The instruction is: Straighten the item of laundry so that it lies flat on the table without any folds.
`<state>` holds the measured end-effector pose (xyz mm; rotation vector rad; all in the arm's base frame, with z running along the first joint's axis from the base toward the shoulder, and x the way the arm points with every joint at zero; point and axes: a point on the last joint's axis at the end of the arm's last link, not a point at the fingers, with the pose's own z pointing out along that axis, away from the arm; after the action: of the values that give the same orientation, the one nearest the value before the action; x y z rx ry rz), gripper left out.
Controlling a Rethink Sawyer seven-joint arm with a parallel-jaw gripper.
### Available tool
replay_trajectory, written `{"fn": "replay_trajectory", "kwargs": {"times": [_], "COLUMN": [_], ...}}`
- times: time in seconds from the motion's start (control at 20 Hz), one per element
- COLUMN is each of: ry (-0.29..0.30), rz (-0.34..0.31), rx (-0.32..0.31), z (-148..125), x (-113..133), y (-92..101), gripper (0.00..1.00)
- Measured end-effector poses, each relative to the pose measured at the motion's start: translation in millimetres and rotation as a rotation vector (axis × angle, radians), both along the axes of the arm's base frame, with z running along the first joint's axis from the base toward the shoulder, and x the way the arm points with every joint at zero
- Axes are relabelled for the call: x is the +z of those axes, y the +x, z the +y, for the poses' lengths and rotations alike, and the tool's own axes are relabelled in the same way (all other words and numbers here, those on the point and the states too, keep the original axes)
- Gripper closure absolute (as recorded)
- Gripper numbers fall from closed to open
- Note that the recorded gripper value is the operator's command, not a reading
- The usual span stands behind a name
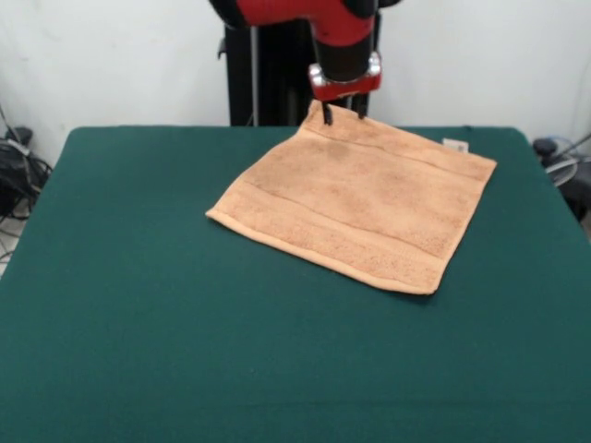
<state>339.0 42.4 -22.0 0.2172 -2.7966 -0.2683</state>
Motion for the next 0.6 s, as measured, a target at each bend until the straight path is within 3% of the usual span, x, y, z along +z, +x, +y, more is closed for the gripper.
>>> {"fn": "replay_trajectory", "kwargs": {"times": [0.6], "ry": [0.005], "rz": [0.017], "rx": [-0.005], "z": [0.3], "x": [-6.3], "y": [-4.4], "gripper": [0.0]}}
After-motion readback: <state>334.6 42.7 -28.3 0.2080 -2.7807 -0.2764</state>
